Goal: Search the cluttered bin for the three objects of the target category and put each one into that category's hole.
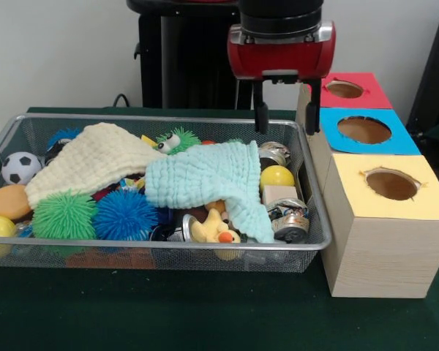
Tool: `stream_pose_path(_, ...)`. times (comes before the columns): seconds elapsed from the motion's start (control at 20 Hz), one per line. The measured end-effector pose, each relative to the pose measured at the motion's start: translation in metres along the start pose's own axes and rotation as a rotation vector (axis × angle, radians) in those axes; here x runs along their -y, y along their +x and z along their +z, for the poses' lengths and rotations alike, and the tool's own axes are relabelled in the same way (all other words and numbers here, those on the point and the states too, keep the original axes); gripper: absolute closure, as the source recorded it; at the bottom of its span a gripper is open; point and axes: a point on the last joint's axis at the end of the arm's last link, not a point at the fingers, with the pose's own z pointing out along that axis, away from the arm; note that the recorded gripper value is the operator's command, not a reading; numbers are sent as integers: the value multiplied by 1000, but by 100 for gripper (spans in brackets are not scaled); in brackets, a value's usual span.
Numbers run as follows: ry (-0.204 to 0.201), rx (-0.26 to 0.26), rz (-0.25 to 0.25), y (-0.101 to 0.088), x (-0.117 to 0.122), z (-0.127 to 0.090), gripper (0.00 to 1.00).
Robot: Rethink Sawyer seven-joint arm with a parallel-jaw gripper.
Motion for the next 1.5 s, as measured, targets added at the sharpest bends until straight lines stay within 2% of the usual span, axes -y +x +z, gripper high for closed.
stream_pose_path(0.25, -3, -6, 20, -5, 22, 6, 0)
stream_pose_path(0.35, -1, -16, 32, -7, 40, 15, 0)
stream_pose_path(0.75, 26, -46, 19, -1, 67, 42, 0)
stream_pose_path(1.15, 67, -30, -39, 2, 74, 79, 0)
stream_pose_path(1.35, 80, -3, -80, 5, 70, 105, 0)
stream_pose_path(1.5, 85, 1, -96, 7, 67, 113, 0)
